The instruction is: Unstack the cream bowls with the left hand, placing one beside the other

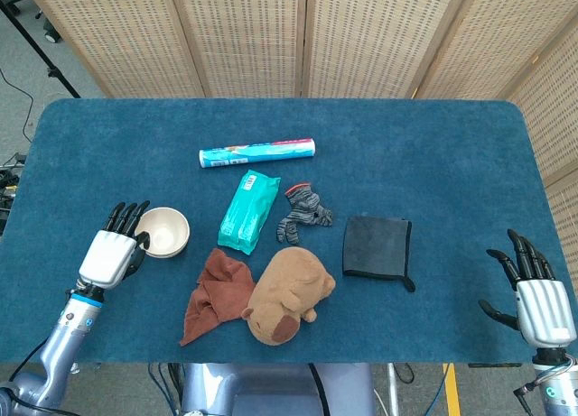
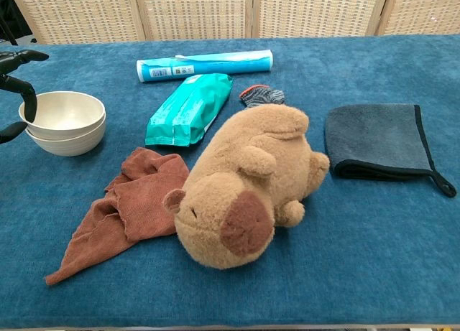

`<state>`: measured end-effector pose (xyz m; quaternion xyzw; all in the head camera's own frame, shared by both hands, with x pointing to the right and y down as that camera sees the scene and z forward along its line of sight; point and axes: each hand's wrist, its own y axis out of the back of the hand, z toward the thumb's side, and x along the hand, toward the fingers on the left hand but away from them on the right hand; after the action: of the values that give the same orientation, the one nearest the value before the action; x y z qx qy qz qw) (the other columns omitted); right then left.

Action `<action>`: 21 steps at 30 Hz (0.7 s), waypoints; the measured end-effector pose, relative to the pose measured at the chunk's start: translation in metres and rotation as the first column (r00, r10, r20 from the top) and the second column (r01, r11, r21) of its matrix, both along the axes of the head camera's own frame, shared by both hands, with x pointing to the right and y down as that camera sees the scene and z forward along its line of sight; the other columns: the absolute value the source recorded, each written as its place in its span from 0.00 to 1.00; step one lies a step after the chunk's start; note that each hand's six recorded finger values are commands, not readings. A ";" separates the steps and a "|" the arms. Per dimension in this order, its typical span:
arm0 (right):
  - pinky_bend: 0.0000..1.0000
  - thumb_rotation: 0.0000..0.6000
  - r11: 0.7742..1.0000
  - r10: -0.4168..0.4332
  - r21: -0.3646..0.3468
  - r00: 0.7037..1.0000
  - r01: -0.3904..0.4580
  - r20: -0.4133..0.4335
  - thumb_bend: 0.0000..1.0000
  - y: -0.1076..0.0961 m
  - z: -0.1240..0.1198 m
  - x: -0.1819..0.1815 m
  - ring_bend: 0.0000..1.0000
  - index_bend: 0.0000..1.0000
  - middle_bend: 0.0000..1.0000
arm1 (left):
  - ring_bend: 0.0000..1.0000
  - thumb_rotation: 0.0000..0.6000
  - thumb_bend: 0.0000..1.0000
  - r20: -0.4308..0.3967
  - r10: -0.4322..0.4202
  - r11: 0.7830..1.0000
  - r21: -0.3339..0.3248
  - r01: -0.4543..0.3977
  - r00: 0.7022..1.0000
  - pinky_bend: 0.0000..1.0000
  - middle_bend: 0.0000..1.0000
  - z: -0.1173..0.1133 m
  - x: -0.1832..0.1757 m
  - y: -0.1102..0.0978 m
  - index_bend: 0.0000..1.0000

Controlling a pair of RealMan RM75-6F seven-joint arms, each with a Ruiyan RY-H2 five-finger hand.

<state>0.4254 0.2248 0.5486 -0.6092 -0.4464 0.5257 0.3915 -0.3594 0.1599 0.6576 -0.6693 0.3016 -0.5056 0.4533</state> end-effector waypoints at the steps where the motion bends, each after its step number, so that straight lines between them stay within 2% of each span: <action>1: 0.15 1.00 1.000 0.000 0.000 1.000 0.000 0.000 0.16 0.000 0.000 0.000 0.00 0.22 0.00 | 0.05 1.00 0.48 0.001 0.001 1.000 0.005 -0.001 1.000 0.05 0.06 -0.001 0.000 0.000 0.67; 21: 0.15 1.00 1.000 0.000 -0.005 1.000 0.000 -0.001 0.16 0.000 0.001 0.000 0.00 0.22 0.00 | 0.05 1.00 0.48 0.017 0.000 0.991 0.135 -0.003 1.000 0.05 0.06 -0.030 -0.004 -0.010 0.69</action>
<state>0.4258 0.2250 0.5493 -0.6101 -0.4448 0.5270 0.3901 -0.3635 0.1496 0.6275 -0.6331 0.3308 -0.4892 0.5004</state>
